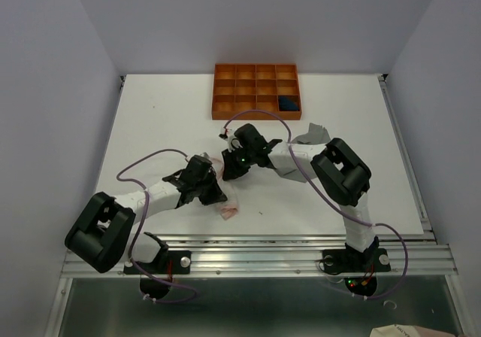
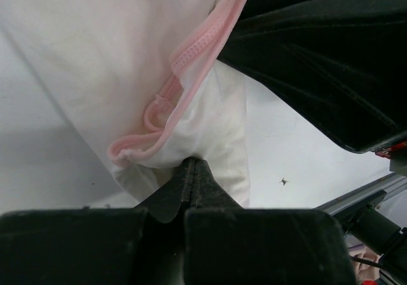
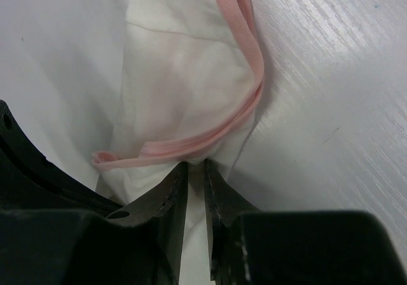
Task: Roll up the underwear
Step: Fold the underwear
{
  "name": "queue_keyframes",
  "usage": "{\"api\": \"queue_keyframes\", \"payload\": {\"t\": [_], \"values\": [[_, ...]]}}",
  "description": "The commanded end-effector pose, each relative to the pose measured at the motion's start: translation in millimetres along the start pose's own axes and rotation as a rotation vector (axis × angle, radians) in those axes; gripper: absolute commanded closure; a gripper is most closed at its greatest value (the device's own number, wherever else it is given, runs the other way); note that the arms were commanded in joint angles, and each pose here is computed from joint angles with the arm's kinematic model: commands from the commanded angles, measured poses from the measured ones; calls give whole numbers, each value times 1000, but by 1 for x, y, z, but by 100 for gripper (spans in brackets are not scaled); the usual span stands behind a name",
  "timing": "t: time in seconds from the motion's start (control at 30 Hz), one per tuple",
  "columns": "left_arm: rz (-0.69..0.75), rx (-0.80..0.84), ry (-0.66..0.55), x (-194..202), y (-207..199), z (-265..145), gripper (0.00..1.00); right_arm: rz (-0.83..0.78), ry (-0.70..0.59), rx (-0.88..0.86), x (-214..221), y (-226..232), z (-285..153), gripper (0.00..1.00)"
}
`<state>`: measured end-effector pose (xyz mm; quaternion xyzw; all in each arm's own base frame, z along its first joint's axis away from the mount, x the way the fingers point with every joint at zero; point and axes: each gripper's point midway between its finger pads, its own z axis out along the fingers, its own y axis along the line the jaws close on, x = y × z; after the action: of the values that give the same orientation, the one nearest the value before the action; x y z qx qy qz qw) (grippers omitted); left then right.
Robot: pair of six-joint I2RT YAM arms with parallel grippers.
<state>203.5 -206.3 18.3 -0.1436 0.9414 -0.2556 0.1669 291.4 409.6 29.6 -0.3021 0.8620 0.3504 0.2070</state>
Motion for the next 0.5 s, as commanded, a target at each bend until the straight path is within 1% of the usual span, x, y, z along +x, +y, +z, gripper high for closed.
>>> {"api": "queue_keyframes", "payload": {"t": [0.0,0.1,0.13,0.17,0.27,0.3,0.33,0.37,0.4,0.47], "values": [[-27,-92,71,29,37,3,100,-53,-44,8,-15,6,-5,77],[-50,-108,61,26,37,4,100,-120,-100,-46,-33,26,-26,76],[-62,-115,50,24,37,3,100,-128,-107,-57,-33,30,-31,76],[-68,-122,45,22,36,2,100,-146,-141,-67,-43,39,-44,76],[-26,-74,5,6,15,-7,100,-153,-175,-67,-44,46,-60,75],[-16,-47,-27,-7,-1,-13,100,-156,-207,-73,-51,53,-71,75],[-11,-34,-70,-18,-9,-21,98,-154,-215,-70,-51,53,-75,75],[5,-22,-83,-23,-16,-27,96,-145,-209,-67,-44,52,-77,75],[19,24,-119,-34,-34,-38,94,-143,-224,-70,-46,57,-85,75],[33,40,-139,-41,-42,-47,92,-135,-220,-73,-39,58,-90,75]]}}
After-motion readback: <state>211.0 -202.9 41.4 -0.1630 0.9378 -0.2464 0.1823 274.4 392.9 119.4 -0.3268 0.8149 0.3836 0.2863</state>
